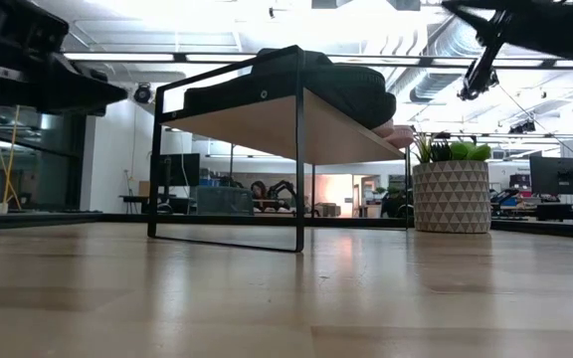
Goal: Pick and place slides into the shelf
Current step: Return to Home Position
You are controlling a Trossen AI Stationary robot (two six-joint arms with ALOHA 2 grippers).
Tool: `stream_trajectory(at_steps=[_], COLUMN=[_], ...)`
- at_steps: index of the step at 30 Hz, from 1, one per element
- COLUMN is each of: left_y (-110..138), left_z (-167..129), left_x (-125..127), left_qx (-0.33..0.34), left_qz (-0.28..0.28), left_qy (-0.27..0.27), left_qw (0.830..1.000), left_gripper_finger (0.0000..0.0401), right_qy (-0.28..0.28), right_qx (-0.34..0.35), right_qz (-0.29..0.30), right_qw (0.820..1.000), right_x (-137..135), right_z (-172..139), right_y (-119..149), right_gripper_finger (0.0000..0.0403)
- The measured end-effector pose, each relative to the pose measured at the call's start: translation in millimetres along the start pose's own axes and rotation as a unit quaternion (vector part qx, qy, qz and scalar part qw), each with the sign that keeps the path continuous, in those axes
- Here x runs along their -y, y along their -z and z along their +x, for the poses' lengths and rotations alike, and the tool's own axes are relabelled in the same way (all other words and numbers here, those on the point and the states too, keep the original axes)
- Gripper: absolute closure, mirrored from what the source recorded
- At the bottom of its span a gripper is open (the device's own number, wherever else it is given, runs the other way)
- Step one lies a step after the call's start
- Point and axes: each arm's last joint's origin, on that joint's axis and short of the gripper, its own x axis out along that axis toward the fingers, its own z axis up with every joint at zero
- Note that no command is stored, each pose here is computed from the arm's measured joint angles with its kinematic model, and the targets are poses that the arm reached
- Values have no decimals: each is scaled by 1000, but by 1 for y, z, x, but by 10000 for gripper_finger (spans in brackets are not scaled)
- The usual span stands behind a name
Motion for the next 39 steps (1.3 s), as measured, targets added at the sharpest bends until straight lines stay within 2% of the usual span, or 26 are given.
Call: stream_trajectory(at_steps=[5, 9, 15, 18, 23, 26, 31, 39], left_y=[1, 1, 1, 1, 1, 1, 1, 1], left_z=[0, 0, 0, 0, 0, 0, 0, 0], left_x=[4, 4, 5, 5, 4, 5, 4, 5], left_qx=[5, 8, 9, 9, 9, 9, 9, 9], left_qz=[6, 46, 51, 50, 50, 50, 50, 50], left_qy=[72, 71, 72, 72, 72, 72, 72, 72], left_qw=[997, 996, 996, 996, 996, 996, 996, 996], left_gripper_finger=[401, 401, 400, 400, 400, 400, 400, 400], right_qy=[-67, -127, -192, -206, -200, -173, -132, -145], right_qx=[36, 81, 125, 152, 172, 141, 93, 106], right_qz=[-23, -55, -95, -152, -297, -324, -317, -296], right_qw=[997, 987, 969, 955, 918, 919, 935, 938], right_x=[-14, -27, -42, -52, -65, -58, -39, -18], right_z=[-5, -12, -23, -25, -24, -19, -17, -26], right_y=[-9, -18, -27, -35, -43, -39, -24, -6], right_gripper_finger=[403, 403, 403, 403, 403, 403, 403, 403])
